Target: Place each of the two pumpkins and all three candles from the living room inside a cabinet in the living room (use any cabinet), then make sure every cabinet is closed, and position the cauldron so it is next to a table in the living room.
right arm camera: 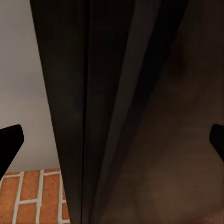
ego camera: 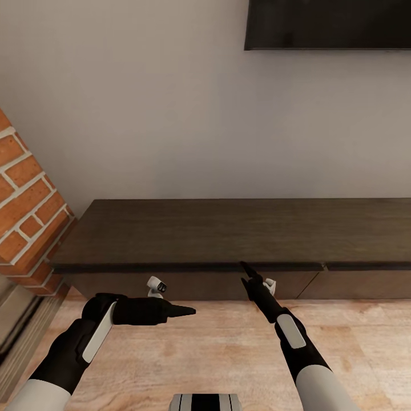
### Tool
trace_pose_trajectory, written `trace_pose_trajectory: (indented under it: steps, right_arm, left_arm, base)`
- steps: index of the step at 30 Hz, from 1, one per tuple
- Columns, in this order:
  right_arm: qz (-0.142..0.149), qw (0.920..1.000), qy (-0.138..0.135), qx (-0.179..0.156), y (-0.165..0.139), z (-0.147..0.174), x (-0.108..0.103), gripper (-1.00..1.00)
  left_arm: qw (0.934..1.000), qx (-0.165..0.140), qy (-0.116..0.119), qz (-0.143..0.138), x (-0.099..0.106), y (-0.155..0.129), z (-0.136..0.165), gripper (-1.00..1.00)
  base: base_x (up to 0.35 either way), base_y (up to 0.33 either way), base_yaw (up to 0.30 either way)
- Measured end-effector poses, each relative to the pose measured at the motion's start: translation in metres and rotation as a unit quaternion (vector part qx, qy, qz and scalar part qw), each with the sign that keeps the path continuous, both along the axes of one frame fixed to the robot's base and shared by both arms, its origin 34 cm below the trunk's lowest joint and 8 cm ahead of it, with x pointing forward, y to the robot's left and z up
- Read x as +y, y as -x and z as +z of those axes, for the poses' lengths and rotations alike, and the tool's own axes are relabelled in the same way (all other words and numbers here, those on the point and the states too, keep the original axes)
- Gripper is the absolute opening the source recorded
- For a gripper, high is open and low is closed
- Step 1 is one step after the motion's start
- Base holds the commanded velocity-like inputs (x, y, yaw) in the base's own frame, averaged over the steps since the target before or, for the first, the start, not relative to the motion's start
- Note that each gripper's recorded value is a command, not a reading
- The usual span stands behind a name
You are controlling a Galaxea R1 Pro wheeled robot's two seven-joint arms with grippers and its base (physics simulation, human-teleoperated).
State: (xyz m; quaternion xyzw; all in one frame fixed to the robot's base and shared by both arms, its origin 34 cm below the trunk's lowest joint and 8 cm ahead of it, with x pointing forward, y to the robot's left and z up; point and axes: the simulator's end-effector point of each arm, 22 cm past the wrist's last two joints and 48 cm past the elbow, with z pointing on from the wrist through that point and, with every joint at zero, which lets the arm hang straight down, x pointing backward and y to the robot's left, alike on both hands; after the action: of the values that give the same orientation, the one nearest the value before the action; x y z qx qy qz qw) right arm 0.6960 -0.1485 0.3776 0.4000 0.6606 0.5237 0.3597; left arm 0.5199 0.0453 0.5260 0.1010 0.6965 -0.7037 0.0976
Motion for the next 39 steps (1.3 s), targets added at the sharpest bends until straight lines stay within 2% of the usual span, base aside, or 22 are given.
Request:
trace_pose_trajectory:
  steps: [39]
  right_arm:
    - [0.0,1.0,0.0,0.0,0.0002,-0.0002,0.0,1.0]
  left_arm:
    - [1.0,0.0,0.0,0.0,0.0,0.0,-0.0001,1.0]
  base:
    - [0.0,0.0,0.0]
